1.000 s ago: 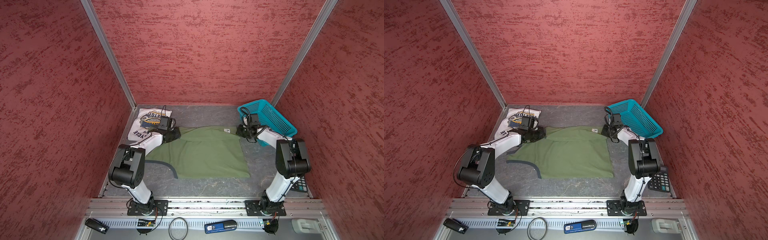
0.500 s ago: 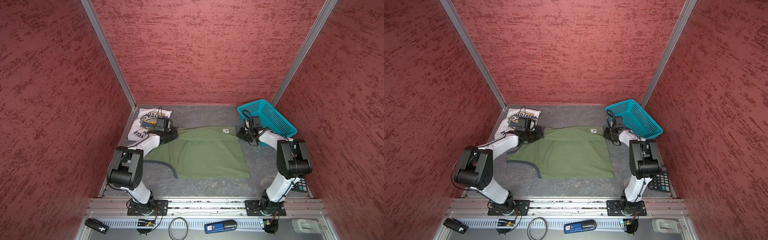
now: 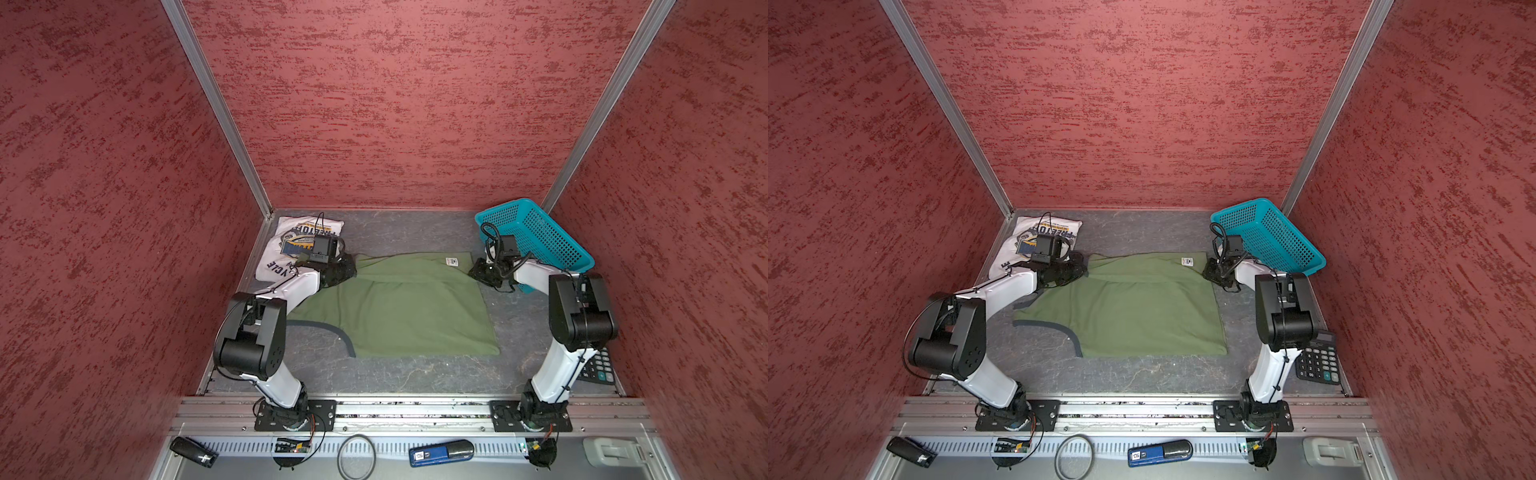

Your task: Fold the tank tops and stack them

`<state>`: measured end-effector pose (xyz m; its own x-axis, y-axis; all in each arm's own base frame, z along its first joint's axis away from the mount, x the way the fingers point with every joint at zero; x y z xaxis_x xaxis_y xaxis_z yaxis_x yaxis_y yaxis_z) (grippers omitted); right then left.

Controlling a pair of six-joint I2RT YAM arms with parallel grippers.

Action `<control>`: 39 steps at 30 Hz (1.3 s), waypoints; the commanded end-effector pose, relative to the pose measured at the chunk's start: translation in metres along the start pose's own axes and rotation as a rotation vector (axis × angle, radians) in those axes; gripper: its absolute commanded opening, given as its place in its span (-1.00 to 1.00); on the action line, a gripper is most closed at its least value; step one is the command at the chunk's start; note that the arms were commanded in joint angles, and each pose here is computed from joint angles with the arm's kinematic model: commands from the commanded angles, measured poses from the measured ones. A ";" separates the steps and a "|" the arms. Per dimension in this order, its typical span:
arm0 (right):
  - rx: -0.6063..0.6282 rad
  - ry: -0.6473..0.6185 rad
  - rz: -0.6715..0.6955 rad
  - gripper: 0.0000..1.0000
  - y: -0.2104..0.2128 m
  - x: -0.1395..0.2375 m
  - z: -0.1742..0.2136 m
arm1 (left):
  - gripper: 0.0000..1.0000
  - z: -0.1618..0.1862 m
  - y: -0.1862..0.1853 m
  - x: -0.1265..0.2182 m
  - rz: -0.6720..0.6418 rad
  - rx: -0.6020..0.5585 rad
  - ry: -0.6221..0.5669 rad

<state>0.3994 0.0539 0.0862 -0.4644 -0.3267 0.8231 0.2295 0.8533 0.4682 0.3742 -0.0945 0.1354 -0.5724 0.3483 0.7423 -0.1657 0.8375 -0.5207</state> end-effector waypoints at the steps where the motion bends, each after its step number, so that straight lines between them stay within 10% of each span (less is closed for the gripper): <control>1: -0.006 0.001 -0.028 -0.34 0.005 0.000 -0.005 | -1.00 -0.002 0.003 -0.002 0.007 0.005 -0.010; 13: 0.015 -0.082 -0.019 -1.00 0.016 0.017 -0.025 | -1.00 -0.014 -0.002 0.001 0.036 0.019 -0.022; 39: 0.155 -0.324 -0.040 -1.00 0.061 0.028 -0.143 | -0.99 -0.133 -0.036 -0.045 0.104 0.044 0.003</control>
<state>0.5188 0.0466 0.1751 -0.7028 -0.2748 0.6562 0.0835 0.8841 0.4597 0.5119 -0.0860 0.1760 -0.6121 0.4193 0.6705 -0.1442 0.7745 -0.6160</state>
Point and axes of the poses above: each gripper's point midway between its finger pads, its own x axis back along the fingers, its own y axis along the line the jaws close on, z = x × y, the point moved 6 cm from there along x, back along the fingers, and after that the axes turned 1 degree about -x, right-handed, at the moved point
